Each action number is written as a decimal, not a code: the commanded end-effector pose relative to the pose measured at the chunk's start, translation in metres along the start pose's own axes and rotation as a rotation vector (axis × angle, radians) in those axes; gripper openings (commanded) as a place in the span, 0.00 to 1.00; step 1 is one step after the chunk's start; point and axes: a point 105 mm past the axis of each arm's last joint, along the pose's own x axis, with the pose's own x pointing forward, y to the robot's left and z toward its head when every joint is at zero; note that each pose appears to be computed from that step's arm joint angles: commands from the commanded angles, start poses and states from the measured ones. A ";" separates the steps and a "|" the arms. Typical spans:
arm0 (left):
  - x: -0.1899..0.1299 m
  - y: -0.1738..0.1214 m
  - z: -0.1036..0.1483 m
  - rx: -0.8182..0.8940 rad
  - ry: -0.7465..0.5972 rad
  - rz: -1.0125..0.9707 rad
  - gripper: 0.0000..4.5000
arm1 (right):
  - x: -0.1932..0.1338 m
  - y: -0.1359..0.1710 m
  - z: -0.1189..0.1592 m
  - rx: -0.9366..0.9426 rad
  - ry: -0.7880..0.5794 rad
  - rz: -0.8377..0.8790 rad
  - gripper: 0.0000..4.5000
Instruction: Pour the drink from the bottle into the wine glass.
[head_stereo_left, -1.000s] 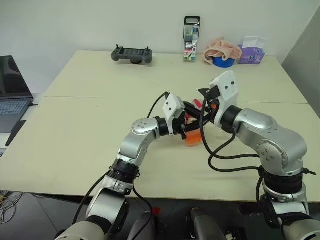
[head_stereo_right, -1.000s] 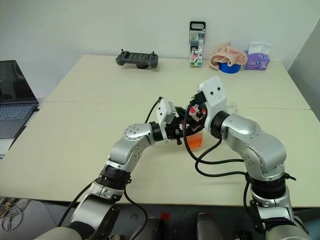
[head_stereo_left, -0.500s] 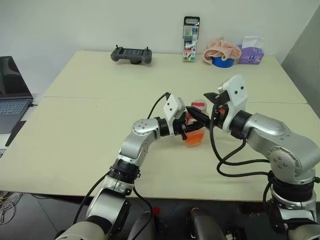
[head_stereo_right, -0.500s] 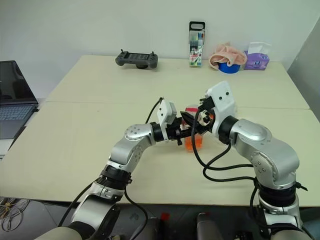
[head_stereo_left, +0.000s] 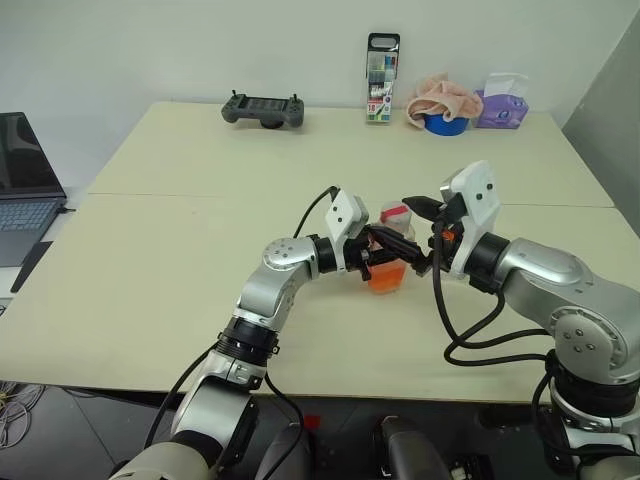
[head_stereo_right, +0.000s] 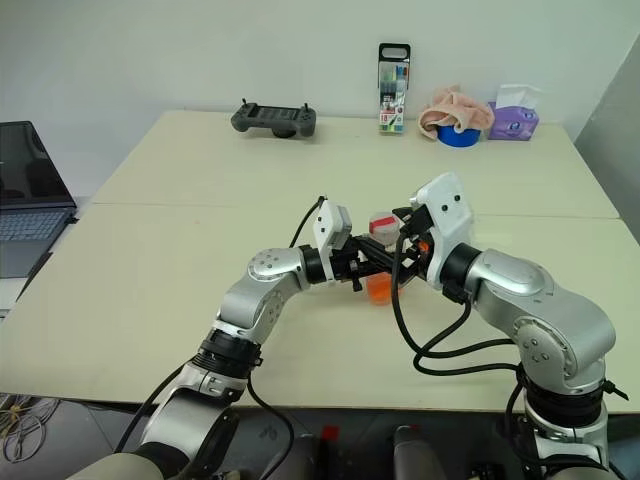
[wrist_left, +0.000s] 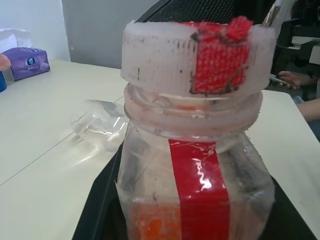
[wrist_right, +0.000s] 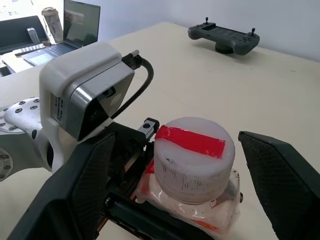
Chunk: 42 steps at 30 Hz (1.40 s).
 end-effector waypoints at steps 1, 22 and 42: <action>0.003 0.001 0.023 0.072 -0.059 -0.011 0.38 | 0.001 -0.003 0.010 -0.001 -0.039 -0.041 0.94; 0.002 0.014 0.016 0.088 -0.030 0.044 0.38 | -0.002 -0.010 0.027 0.043 -0.088 -0.052 0.43; 0.004 0.011 -0.001 0.049 -0.007 0.049 0.37 | -0.020 0.006 0.042 -0.199 -0.058 0.261 0.43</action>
